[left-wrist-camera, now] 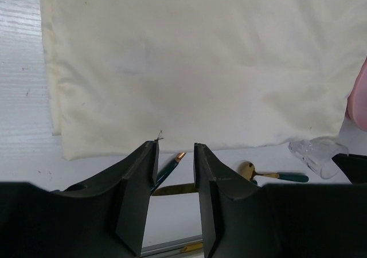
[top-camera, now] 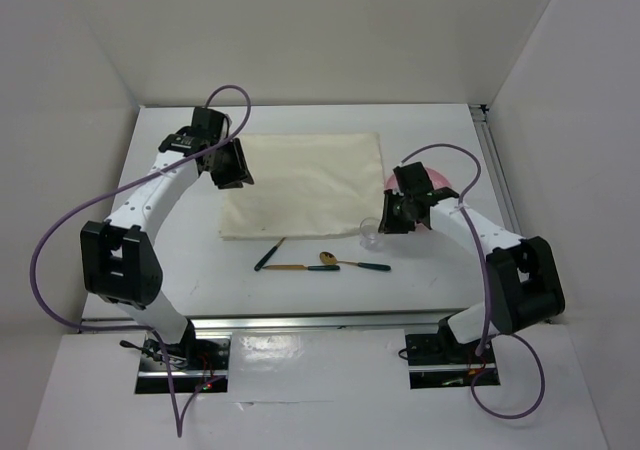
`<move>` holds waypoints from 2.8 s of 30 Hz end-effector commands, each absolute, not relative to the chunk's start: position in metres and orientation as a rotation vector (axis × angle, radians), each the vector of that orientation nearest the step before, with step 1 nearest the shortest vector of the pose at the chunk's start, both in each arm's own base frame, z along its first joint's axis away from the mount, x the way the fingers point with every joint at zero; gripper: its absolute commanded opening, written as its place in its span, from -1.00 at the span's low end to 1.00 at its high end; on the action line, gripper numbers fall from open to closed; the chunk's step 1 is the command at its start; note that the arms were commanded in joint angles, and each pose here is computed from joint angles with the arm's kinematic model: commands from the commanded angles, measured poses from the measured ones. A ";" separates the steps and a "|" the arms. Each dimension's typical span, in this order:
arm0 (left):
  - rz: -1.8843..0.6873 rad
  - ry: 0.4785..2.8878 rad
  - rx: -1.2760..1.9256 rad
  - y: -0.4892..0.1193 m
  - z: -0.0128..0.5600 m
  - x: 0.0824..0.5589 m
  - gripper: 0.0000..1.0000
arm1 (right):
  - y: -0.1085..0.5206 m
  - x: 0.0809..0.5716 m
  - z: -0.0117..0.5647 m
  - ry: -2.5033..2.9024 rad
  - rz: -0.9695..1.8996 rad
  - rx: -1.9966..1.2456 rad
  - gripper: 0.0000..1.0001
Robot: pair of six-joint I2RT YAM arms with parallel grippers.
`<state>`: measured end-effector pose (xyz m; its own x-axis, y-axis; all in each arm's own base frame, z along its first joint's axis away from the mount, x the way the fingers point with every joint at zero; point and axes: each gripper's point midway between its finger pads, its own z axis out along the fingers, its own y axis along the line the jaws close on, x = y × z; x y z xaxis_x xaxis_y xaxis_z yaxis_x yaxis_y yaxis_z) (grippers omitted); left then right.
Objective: Set the dinner table for one person
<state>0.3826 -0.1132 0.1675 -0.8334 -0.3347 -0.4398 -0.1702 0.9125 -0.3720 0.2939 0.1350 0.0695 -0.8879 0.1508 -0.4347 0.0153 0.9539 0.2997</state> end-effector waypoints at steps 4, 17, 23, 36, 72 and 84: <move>-0.457 2.537 -0.322 -0.119 0.172 0.393 -0.05 | 0.136 0.310 0.088 2.579 0.373 0.086 -0.84; -0.502 2.510 -0.244 -0.126 0.189 0.386 -0.05 | 0.138 0.397 0.207 2.397 0.245 0.048 -1.00; -0.439 2.533 -0.181 -0.125 0.179 0.361 -0.05 | 0.159 0.486 0.220 2.334 0.233 0.087 -1.00; -0.442 2.663 -0.061 -0.140 0.122 0.287 0.33 | 0.160 0.579 0.150 2.340 0.145 0.190 -1.00; -0.108 2.876 -0.156 -0.151 0.018 0.246 0.34 | 0.133 0.525 0.250 2.167 0.359 0.214 1.00; -0.011 2.892 -0.162 -0.146 0.009 0.255 -0.49 | 0.113 0.496 0.242 2.190 0.310 0.225 1.00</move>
